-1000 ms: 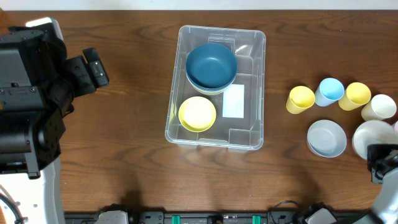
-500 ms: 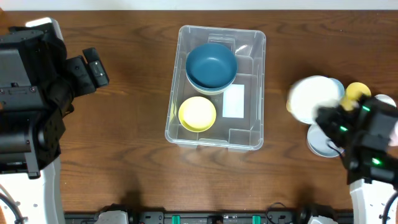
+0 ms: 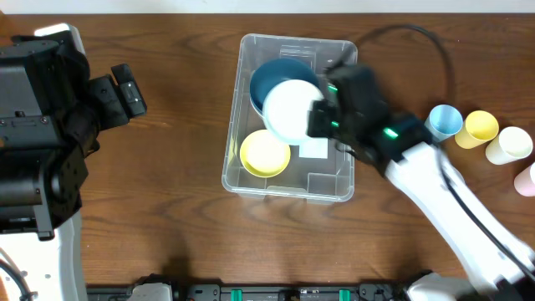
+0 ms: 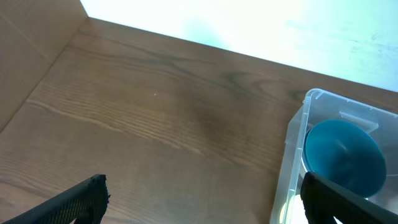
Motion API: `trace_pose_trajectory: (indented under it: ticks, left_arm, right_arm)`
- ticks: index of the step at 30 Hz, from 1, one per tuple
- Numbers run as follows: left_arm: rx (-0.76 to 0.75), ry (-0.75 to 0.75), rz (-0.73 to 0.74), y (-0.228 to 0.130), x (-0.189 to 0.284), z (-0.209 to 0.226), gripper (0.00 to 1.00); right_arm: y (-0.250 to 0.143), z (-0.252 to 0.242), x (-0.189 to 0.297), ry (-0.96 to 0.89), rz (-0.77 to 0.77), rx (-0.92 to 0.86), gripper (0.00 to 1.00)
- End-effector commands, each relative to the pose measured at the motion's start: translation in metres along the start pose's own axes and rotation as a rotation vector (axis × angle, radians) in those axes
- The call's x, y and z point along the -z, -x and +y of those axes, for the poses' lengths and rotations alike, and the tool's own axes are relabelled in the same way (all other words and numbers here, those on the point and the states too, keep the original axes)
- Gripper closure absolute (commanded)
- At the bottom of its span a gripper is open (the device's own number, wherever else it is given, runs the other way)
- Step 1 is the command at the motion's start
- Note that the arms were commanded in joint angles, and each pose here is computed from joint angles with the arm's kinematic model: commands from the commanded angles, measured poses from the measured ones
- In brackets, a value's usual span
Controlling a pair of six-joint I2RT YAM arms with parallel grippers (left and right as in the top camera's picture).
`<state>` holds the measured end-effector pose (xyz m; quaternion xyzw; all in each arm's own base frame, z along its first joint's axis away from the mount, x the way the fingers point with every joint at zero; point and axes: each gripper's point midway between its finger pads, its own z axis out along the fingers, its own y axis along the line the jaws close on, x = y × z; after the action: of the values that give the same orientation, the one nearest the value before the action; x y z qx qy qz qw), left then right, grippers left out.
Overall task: Pack container
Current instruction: 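Carry the white bowl into the container and set it on the yellow bowl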
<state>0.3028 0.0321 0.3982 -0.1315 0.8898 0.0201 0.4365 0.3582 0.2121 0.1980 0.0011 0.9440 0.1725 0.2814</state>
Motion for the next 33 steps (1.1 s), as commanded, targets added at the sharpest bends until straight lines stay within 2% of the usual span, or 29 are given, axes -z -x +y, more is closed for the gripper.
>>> trace_pose_trajectory:
  ticks: [1,9,16,17,19,20,27,33]
  left_arm:
    - [0.003,0.015,-0.002,0.000,0.000,0.003,0.02]
    - [0.004,0.015,-0.002,0.000,0.000,0.003,0.02]
    - [0.004,0.015,-0.002,0.000,0.000,0.003,0.02]
    - [0.004,0.015,-0.002,0.000,0.000,0.003,0.02]
    - [0.004,0.015,-0.002,0.000,0.000,0.003,0.02]
    - [0.004,0.015,-0.002,0.000,0.000,0.003,0.02]
    - [0.004,0.015,-0.002,0.000,0.000,0.003,0.02]
    - [0.004,0.015,-0.002,0.000,0.000,0.003,0.02]
  right_arm:
    - [-0.001,0.000,-0.031,-0.042,0.052,0.044,0.99]
    - [-0.060,0.013,-0.084,-0.008,0.282,0.100,0.99]
    - [-0.083,0.034,-0.088,0.002,0.312,0.215,0.99]
    - [-0.083,0.032,-0.088,-0.010,0.310,0.219,0.91]
    - [-0.080,0.026,-0.088,-0.046,0.295,0.225,0.60]
    - [-0.078,0.023,-0.088,-0.063,0.285,0.227,0.55]
    - [-0.063,0.014,-0.075,-0.066,0.264,0.207,0.54]
    - [-0.008,-0.007,-0.016,-0.073,0.087,0.133,0.50]
